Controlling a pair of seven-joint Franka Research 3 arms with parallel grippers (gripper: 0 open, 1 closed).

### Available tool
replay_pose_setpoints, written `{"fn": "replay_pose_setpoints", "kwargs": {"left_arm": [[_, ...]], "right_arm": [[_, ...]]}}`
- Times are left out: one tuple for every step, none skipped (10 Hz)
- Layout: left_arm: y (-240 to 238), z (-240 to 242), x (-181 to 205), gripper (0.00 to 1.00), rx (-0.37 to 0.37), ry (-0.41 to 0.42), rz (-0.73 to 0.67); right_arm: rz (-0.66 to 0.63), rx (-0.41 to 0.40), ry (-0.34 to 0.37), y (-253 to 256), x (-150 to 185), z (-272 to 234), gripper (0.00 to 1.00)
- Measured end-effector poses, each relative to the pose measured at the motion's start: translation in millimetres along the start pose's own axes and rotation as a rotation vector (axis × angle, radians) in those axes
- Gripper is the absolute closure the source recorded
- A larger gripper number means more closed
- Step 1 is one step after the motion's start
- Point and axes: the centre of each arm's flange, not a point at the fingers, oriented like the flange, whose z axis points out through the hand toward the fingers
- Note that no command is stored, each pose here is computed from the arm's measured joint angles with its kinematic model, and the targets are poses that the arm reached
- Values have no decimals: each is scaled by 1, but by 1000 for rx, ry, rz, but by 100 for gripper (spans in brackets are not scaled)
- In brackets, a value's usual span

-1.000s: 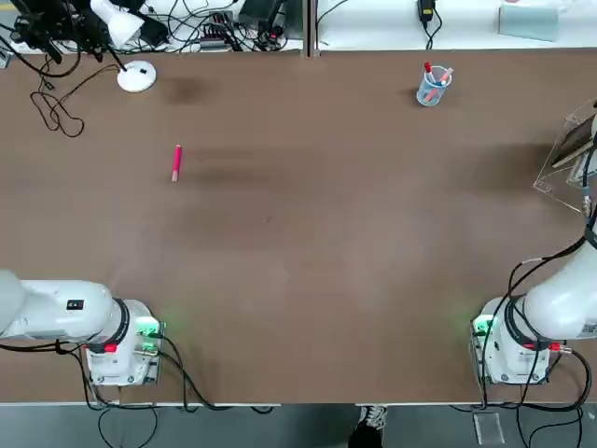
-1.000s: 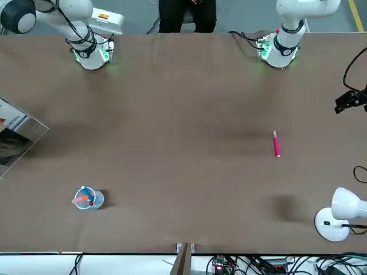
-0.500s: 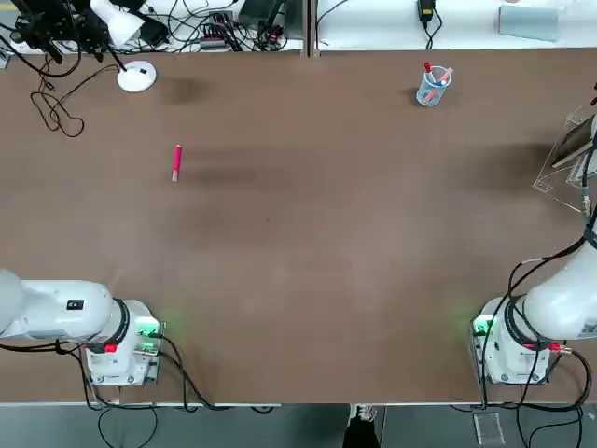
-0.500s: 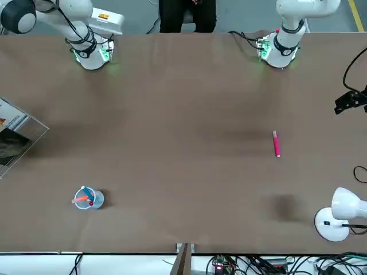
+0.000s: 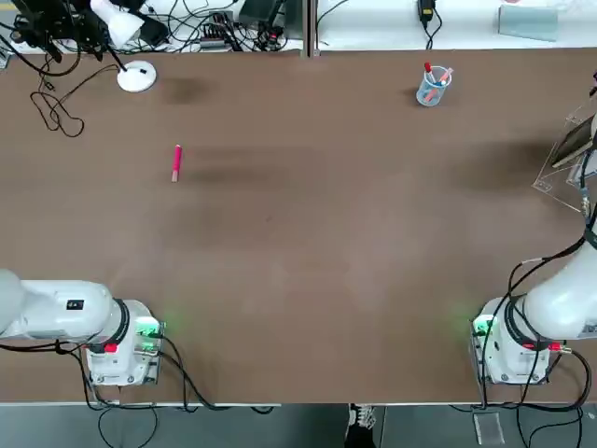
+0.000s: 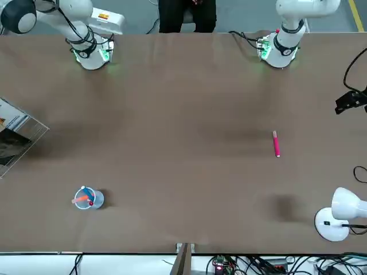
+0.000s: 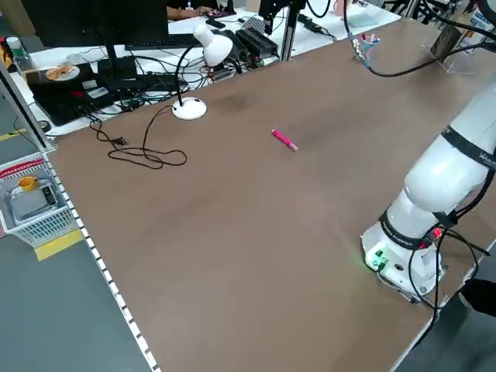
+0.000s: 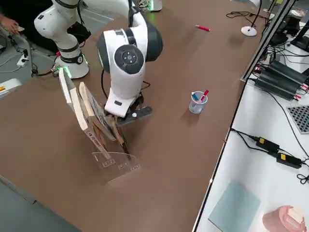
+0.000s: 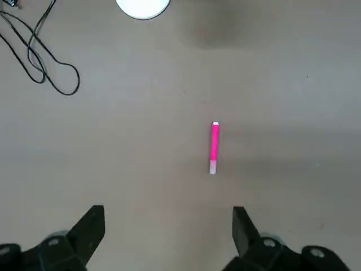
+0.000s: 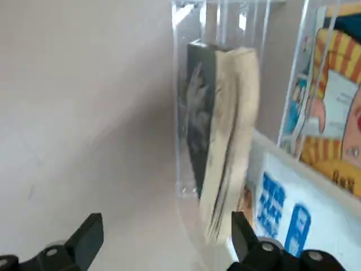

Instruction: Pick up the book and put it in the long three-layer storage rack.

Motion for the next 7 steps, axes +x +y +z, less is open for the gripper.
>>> {"fn": "replay_pose_setpoints", "kwargs": {"left_arm": [[0, -1, 0, 0, 0, 2, 0], [0, -2, 1, 0, 0, 5, 0], [0, -3, 1, 0, -1, 9, 0], [0, -5, 1, 0, -1, 12, 0], [0, -6, 1, 0, -1, 15, 0], [0, -8, 2, 0, -1, 19, 0], [0, -10, 3, 0, -2, 23, -1]], "right_arm": [[-7, -2, 2, -7, -2, -5, 0], [-16, -5, 4, -13, -3, -8, 0], [-27, -7, 5, -19, -4, -8, 0], [-42, -9, 4, -25, -5, -8, 0], [-65, -11, 3, -30, -6, -7, 0], [-94, -11, 2, -35, -7, -6, 0], [-122, -12, 3, -41, -7, -4, 0]]}}
